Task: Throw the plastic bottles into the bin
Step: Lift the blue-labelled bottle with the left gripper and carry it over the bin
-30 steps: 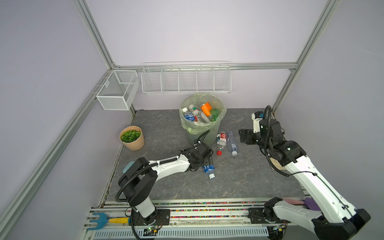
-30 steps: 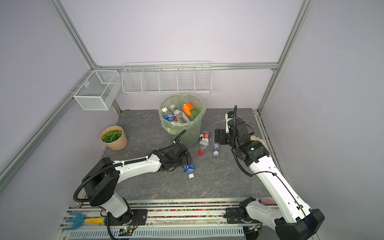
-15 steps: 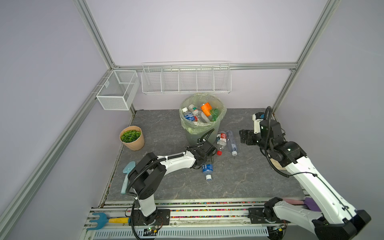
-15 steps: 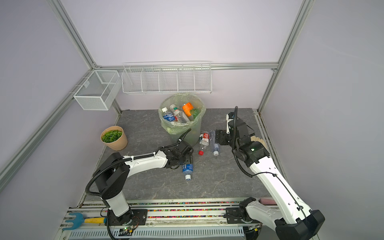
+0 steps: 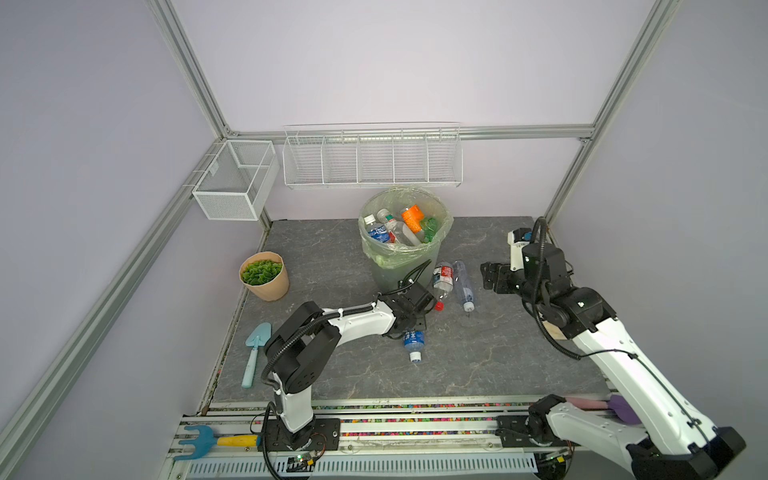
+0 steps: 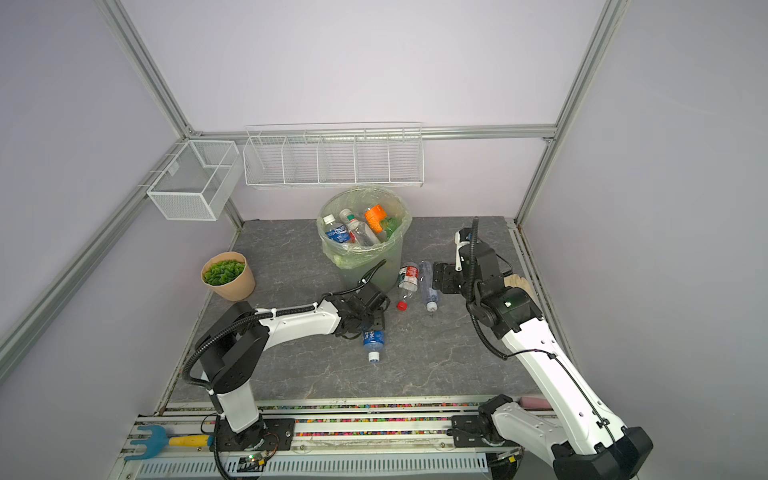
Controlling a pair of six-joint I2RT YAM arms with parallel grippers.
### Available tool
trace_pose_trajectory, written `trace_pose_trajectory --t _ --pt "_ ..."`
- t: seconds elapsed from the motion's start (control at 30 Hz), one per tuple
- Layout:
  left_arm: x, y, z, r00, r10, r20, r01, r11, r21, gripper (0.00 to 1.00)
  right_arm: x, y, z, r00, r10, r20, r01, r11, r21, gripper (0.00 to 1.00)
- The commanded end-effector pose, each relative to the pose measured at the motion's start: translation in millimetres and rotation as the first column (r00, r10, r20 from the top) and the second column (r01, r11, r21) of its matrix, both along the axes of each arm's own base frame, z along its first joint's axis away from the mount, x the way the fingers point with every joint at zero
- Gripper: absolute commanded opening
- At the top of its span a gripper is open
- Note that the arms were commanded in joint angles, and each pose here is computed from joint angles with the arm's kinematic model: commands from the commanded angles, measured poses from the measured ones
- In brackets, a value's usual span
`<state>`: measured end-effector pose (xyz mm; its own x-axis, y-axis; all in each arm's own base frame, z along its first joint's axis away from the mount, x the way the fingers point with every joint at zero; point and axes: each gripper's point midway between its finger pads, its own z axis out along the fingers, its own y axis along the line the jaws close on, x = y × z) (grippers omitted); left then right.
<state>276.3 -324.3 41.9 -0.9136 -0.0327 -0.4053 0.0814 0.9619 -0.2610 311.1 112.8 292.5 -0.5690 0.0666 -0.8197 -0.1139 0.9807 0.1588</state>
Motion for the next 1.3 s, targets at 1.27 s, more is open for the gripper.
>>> trace_pose_trajectory --t 1.27 --pt "-21.2 138.3 252.0 0.719 0.259 0.645 -0.124 0.961 -0.246 0.2 -7.7 -6.1 6.4 1.0 -0.015 0.026 0.014 0.999 0.05 0.88"
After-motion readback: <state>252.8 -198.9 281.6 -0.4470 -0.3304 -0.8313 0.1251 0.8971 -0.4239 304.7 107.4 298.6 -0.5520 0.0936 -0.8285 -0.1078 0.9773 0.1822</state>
